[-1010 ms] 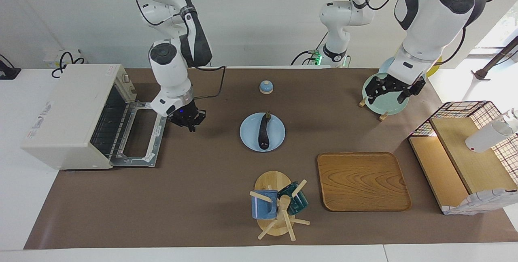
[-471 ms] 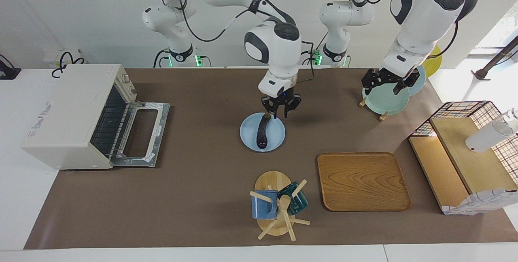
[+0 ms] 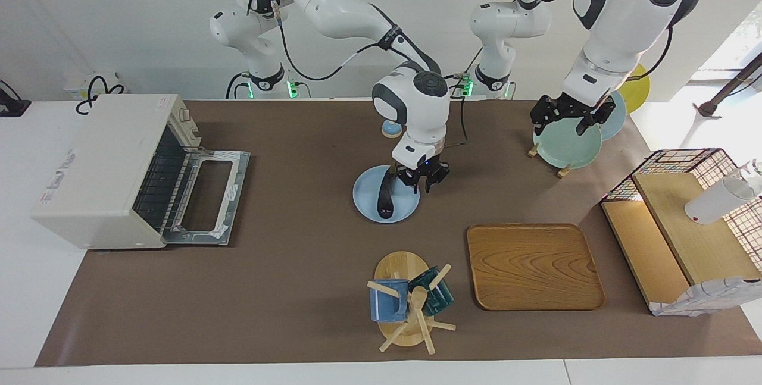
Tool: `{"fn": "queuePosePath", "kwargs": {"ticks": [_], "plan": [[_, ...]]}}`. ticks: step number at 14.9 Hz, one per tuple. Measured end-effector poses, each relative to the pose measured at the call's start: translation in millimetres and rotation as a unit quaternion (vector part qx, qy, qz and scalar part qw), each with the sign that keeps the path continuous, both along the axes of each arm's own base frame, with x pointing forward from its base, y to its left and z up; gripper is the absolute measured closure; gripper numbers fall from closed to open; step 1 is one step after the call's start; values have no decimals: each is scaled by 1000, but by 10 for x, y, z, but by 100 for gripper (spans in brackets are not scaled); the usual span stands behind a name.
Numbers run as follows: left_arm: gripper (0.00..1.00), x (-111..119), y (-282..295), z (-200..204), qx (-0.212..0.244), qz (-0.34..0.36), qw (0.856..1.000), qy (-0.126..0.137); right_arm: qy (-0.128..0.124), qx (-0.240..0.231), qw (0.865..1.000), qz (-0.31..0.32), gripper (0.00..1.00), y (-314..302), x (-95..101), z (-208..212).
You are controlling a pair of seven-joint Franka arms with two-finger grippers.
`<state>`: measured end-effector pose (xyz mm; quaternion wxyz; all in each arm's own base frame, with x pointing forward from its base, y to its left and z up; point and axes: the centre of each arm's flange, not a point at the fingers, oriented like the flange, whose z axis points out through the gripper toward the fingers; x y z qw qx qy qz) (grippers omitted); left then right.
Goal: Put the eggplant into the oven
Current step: 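Reach the right gripper to the plate and grasp the eggplant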
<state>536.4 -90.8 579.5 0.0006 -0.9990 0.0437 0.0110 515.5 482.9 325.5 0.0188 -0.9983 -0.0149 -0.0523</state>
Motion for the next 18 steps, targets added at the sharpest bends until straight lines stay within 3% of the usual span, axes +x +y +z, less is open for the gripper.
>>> {"fn": "queuePosePath", "kwargs": {"ticks": [4, 12, 15, 18], "plan": [[0, 43, 125, 166, -3, 12, 1000, -19, -2, 4, 1000, 5, 67, -55, -142, -115], [0, 38, 103, 163, -9, 11, 1000, -17, -4, 8, 1000, 7, 70, -115, -228, -232], [0, 10, 81, 137, -7, 9, 1000, -5, -4, 10, 1000, 8, 72, -131, -255, -258], [0, -13, 81, 117, -5, 9, 1000, 5, -7, 11, 1000, 8, 96, -135, -252, -203]]}}
